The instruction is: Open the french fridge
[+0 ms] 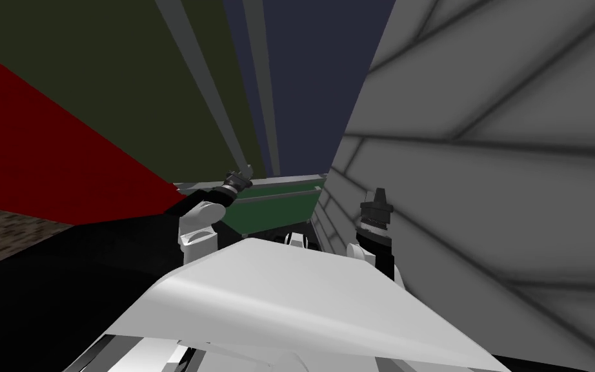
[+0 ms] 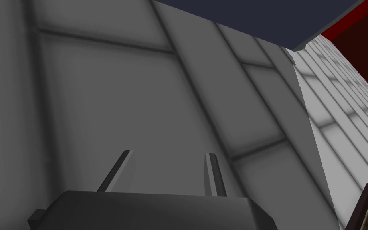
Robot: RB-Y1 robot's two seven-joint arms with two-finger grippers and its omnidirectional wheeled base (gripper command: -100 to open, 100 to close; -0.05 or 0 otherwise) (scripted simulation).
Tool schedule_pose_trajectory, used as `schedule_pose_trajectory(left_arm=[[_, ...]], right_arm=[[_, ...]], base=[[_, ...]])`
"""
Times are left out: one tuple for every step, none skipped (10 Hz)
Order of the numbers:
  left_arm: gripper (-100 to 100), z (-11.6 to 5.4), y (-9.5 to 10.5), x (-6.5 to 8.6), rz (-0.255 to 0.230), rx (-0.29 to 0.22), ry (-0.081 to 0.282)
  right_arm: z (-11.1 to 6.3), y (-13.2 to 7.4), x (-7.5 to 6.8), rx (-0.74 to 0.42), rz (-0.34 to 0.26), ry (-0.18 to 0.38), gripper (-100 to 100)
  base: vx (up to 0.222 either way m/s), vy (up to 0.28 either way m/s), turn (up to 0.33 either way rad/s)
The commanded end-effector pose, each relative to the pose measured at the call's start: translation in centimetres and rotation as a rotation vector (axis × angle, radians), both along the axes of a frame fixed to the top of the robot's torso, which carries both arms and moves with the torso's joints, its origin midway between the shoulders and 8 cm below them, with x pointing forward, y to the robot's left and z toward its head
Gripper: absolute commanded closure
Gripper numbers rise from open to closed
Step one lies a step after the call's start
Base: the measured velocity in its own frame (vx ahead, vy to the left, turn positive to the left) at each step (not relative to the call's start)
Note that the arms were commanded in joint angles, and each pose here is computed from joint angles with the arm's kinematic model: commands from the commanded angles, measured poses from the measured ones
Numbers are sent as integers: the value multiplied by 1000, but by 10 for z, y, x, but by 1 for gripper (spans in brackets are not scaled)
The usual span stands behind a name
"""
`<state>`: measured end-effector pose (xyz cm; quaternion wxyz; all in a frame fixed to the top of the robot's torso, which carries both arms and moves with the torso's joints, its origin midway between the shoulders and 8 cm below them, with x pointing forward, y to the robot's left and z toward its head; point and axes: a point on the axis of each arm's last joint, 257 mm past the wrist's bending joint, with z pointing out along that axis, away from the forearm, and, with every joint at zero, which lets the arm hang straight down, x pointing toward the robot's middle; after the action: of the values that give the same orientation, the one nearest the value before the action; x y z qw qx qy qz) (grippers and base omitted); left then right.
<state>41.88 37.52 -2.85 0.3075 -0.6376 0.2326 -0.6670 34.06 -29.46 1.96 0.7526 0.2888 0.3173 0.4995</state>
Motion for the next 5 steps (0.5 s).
schedule_pose_trajectory(left_arm=[[100,-4,-25,-13,-36,1,4],[100,-4,-25,-13,-36,1,4],[100,-5,-32,-19,-47,1,4],[100,-5,-40,-25,-58,-1,3],[100,-5,-40,-25,-58,-1,3]], right_arm=[[0,0,0,0,0,0,0],[0,0,0,0,0,0,0],[0,0,0,0,0,0,0],[0,0,0,0,0,0,0],[0,0,0,0,0,0,0]], base=[[72,31,107],[50,25,40],[44,28,72],[51,25,103],[40,16,46]])
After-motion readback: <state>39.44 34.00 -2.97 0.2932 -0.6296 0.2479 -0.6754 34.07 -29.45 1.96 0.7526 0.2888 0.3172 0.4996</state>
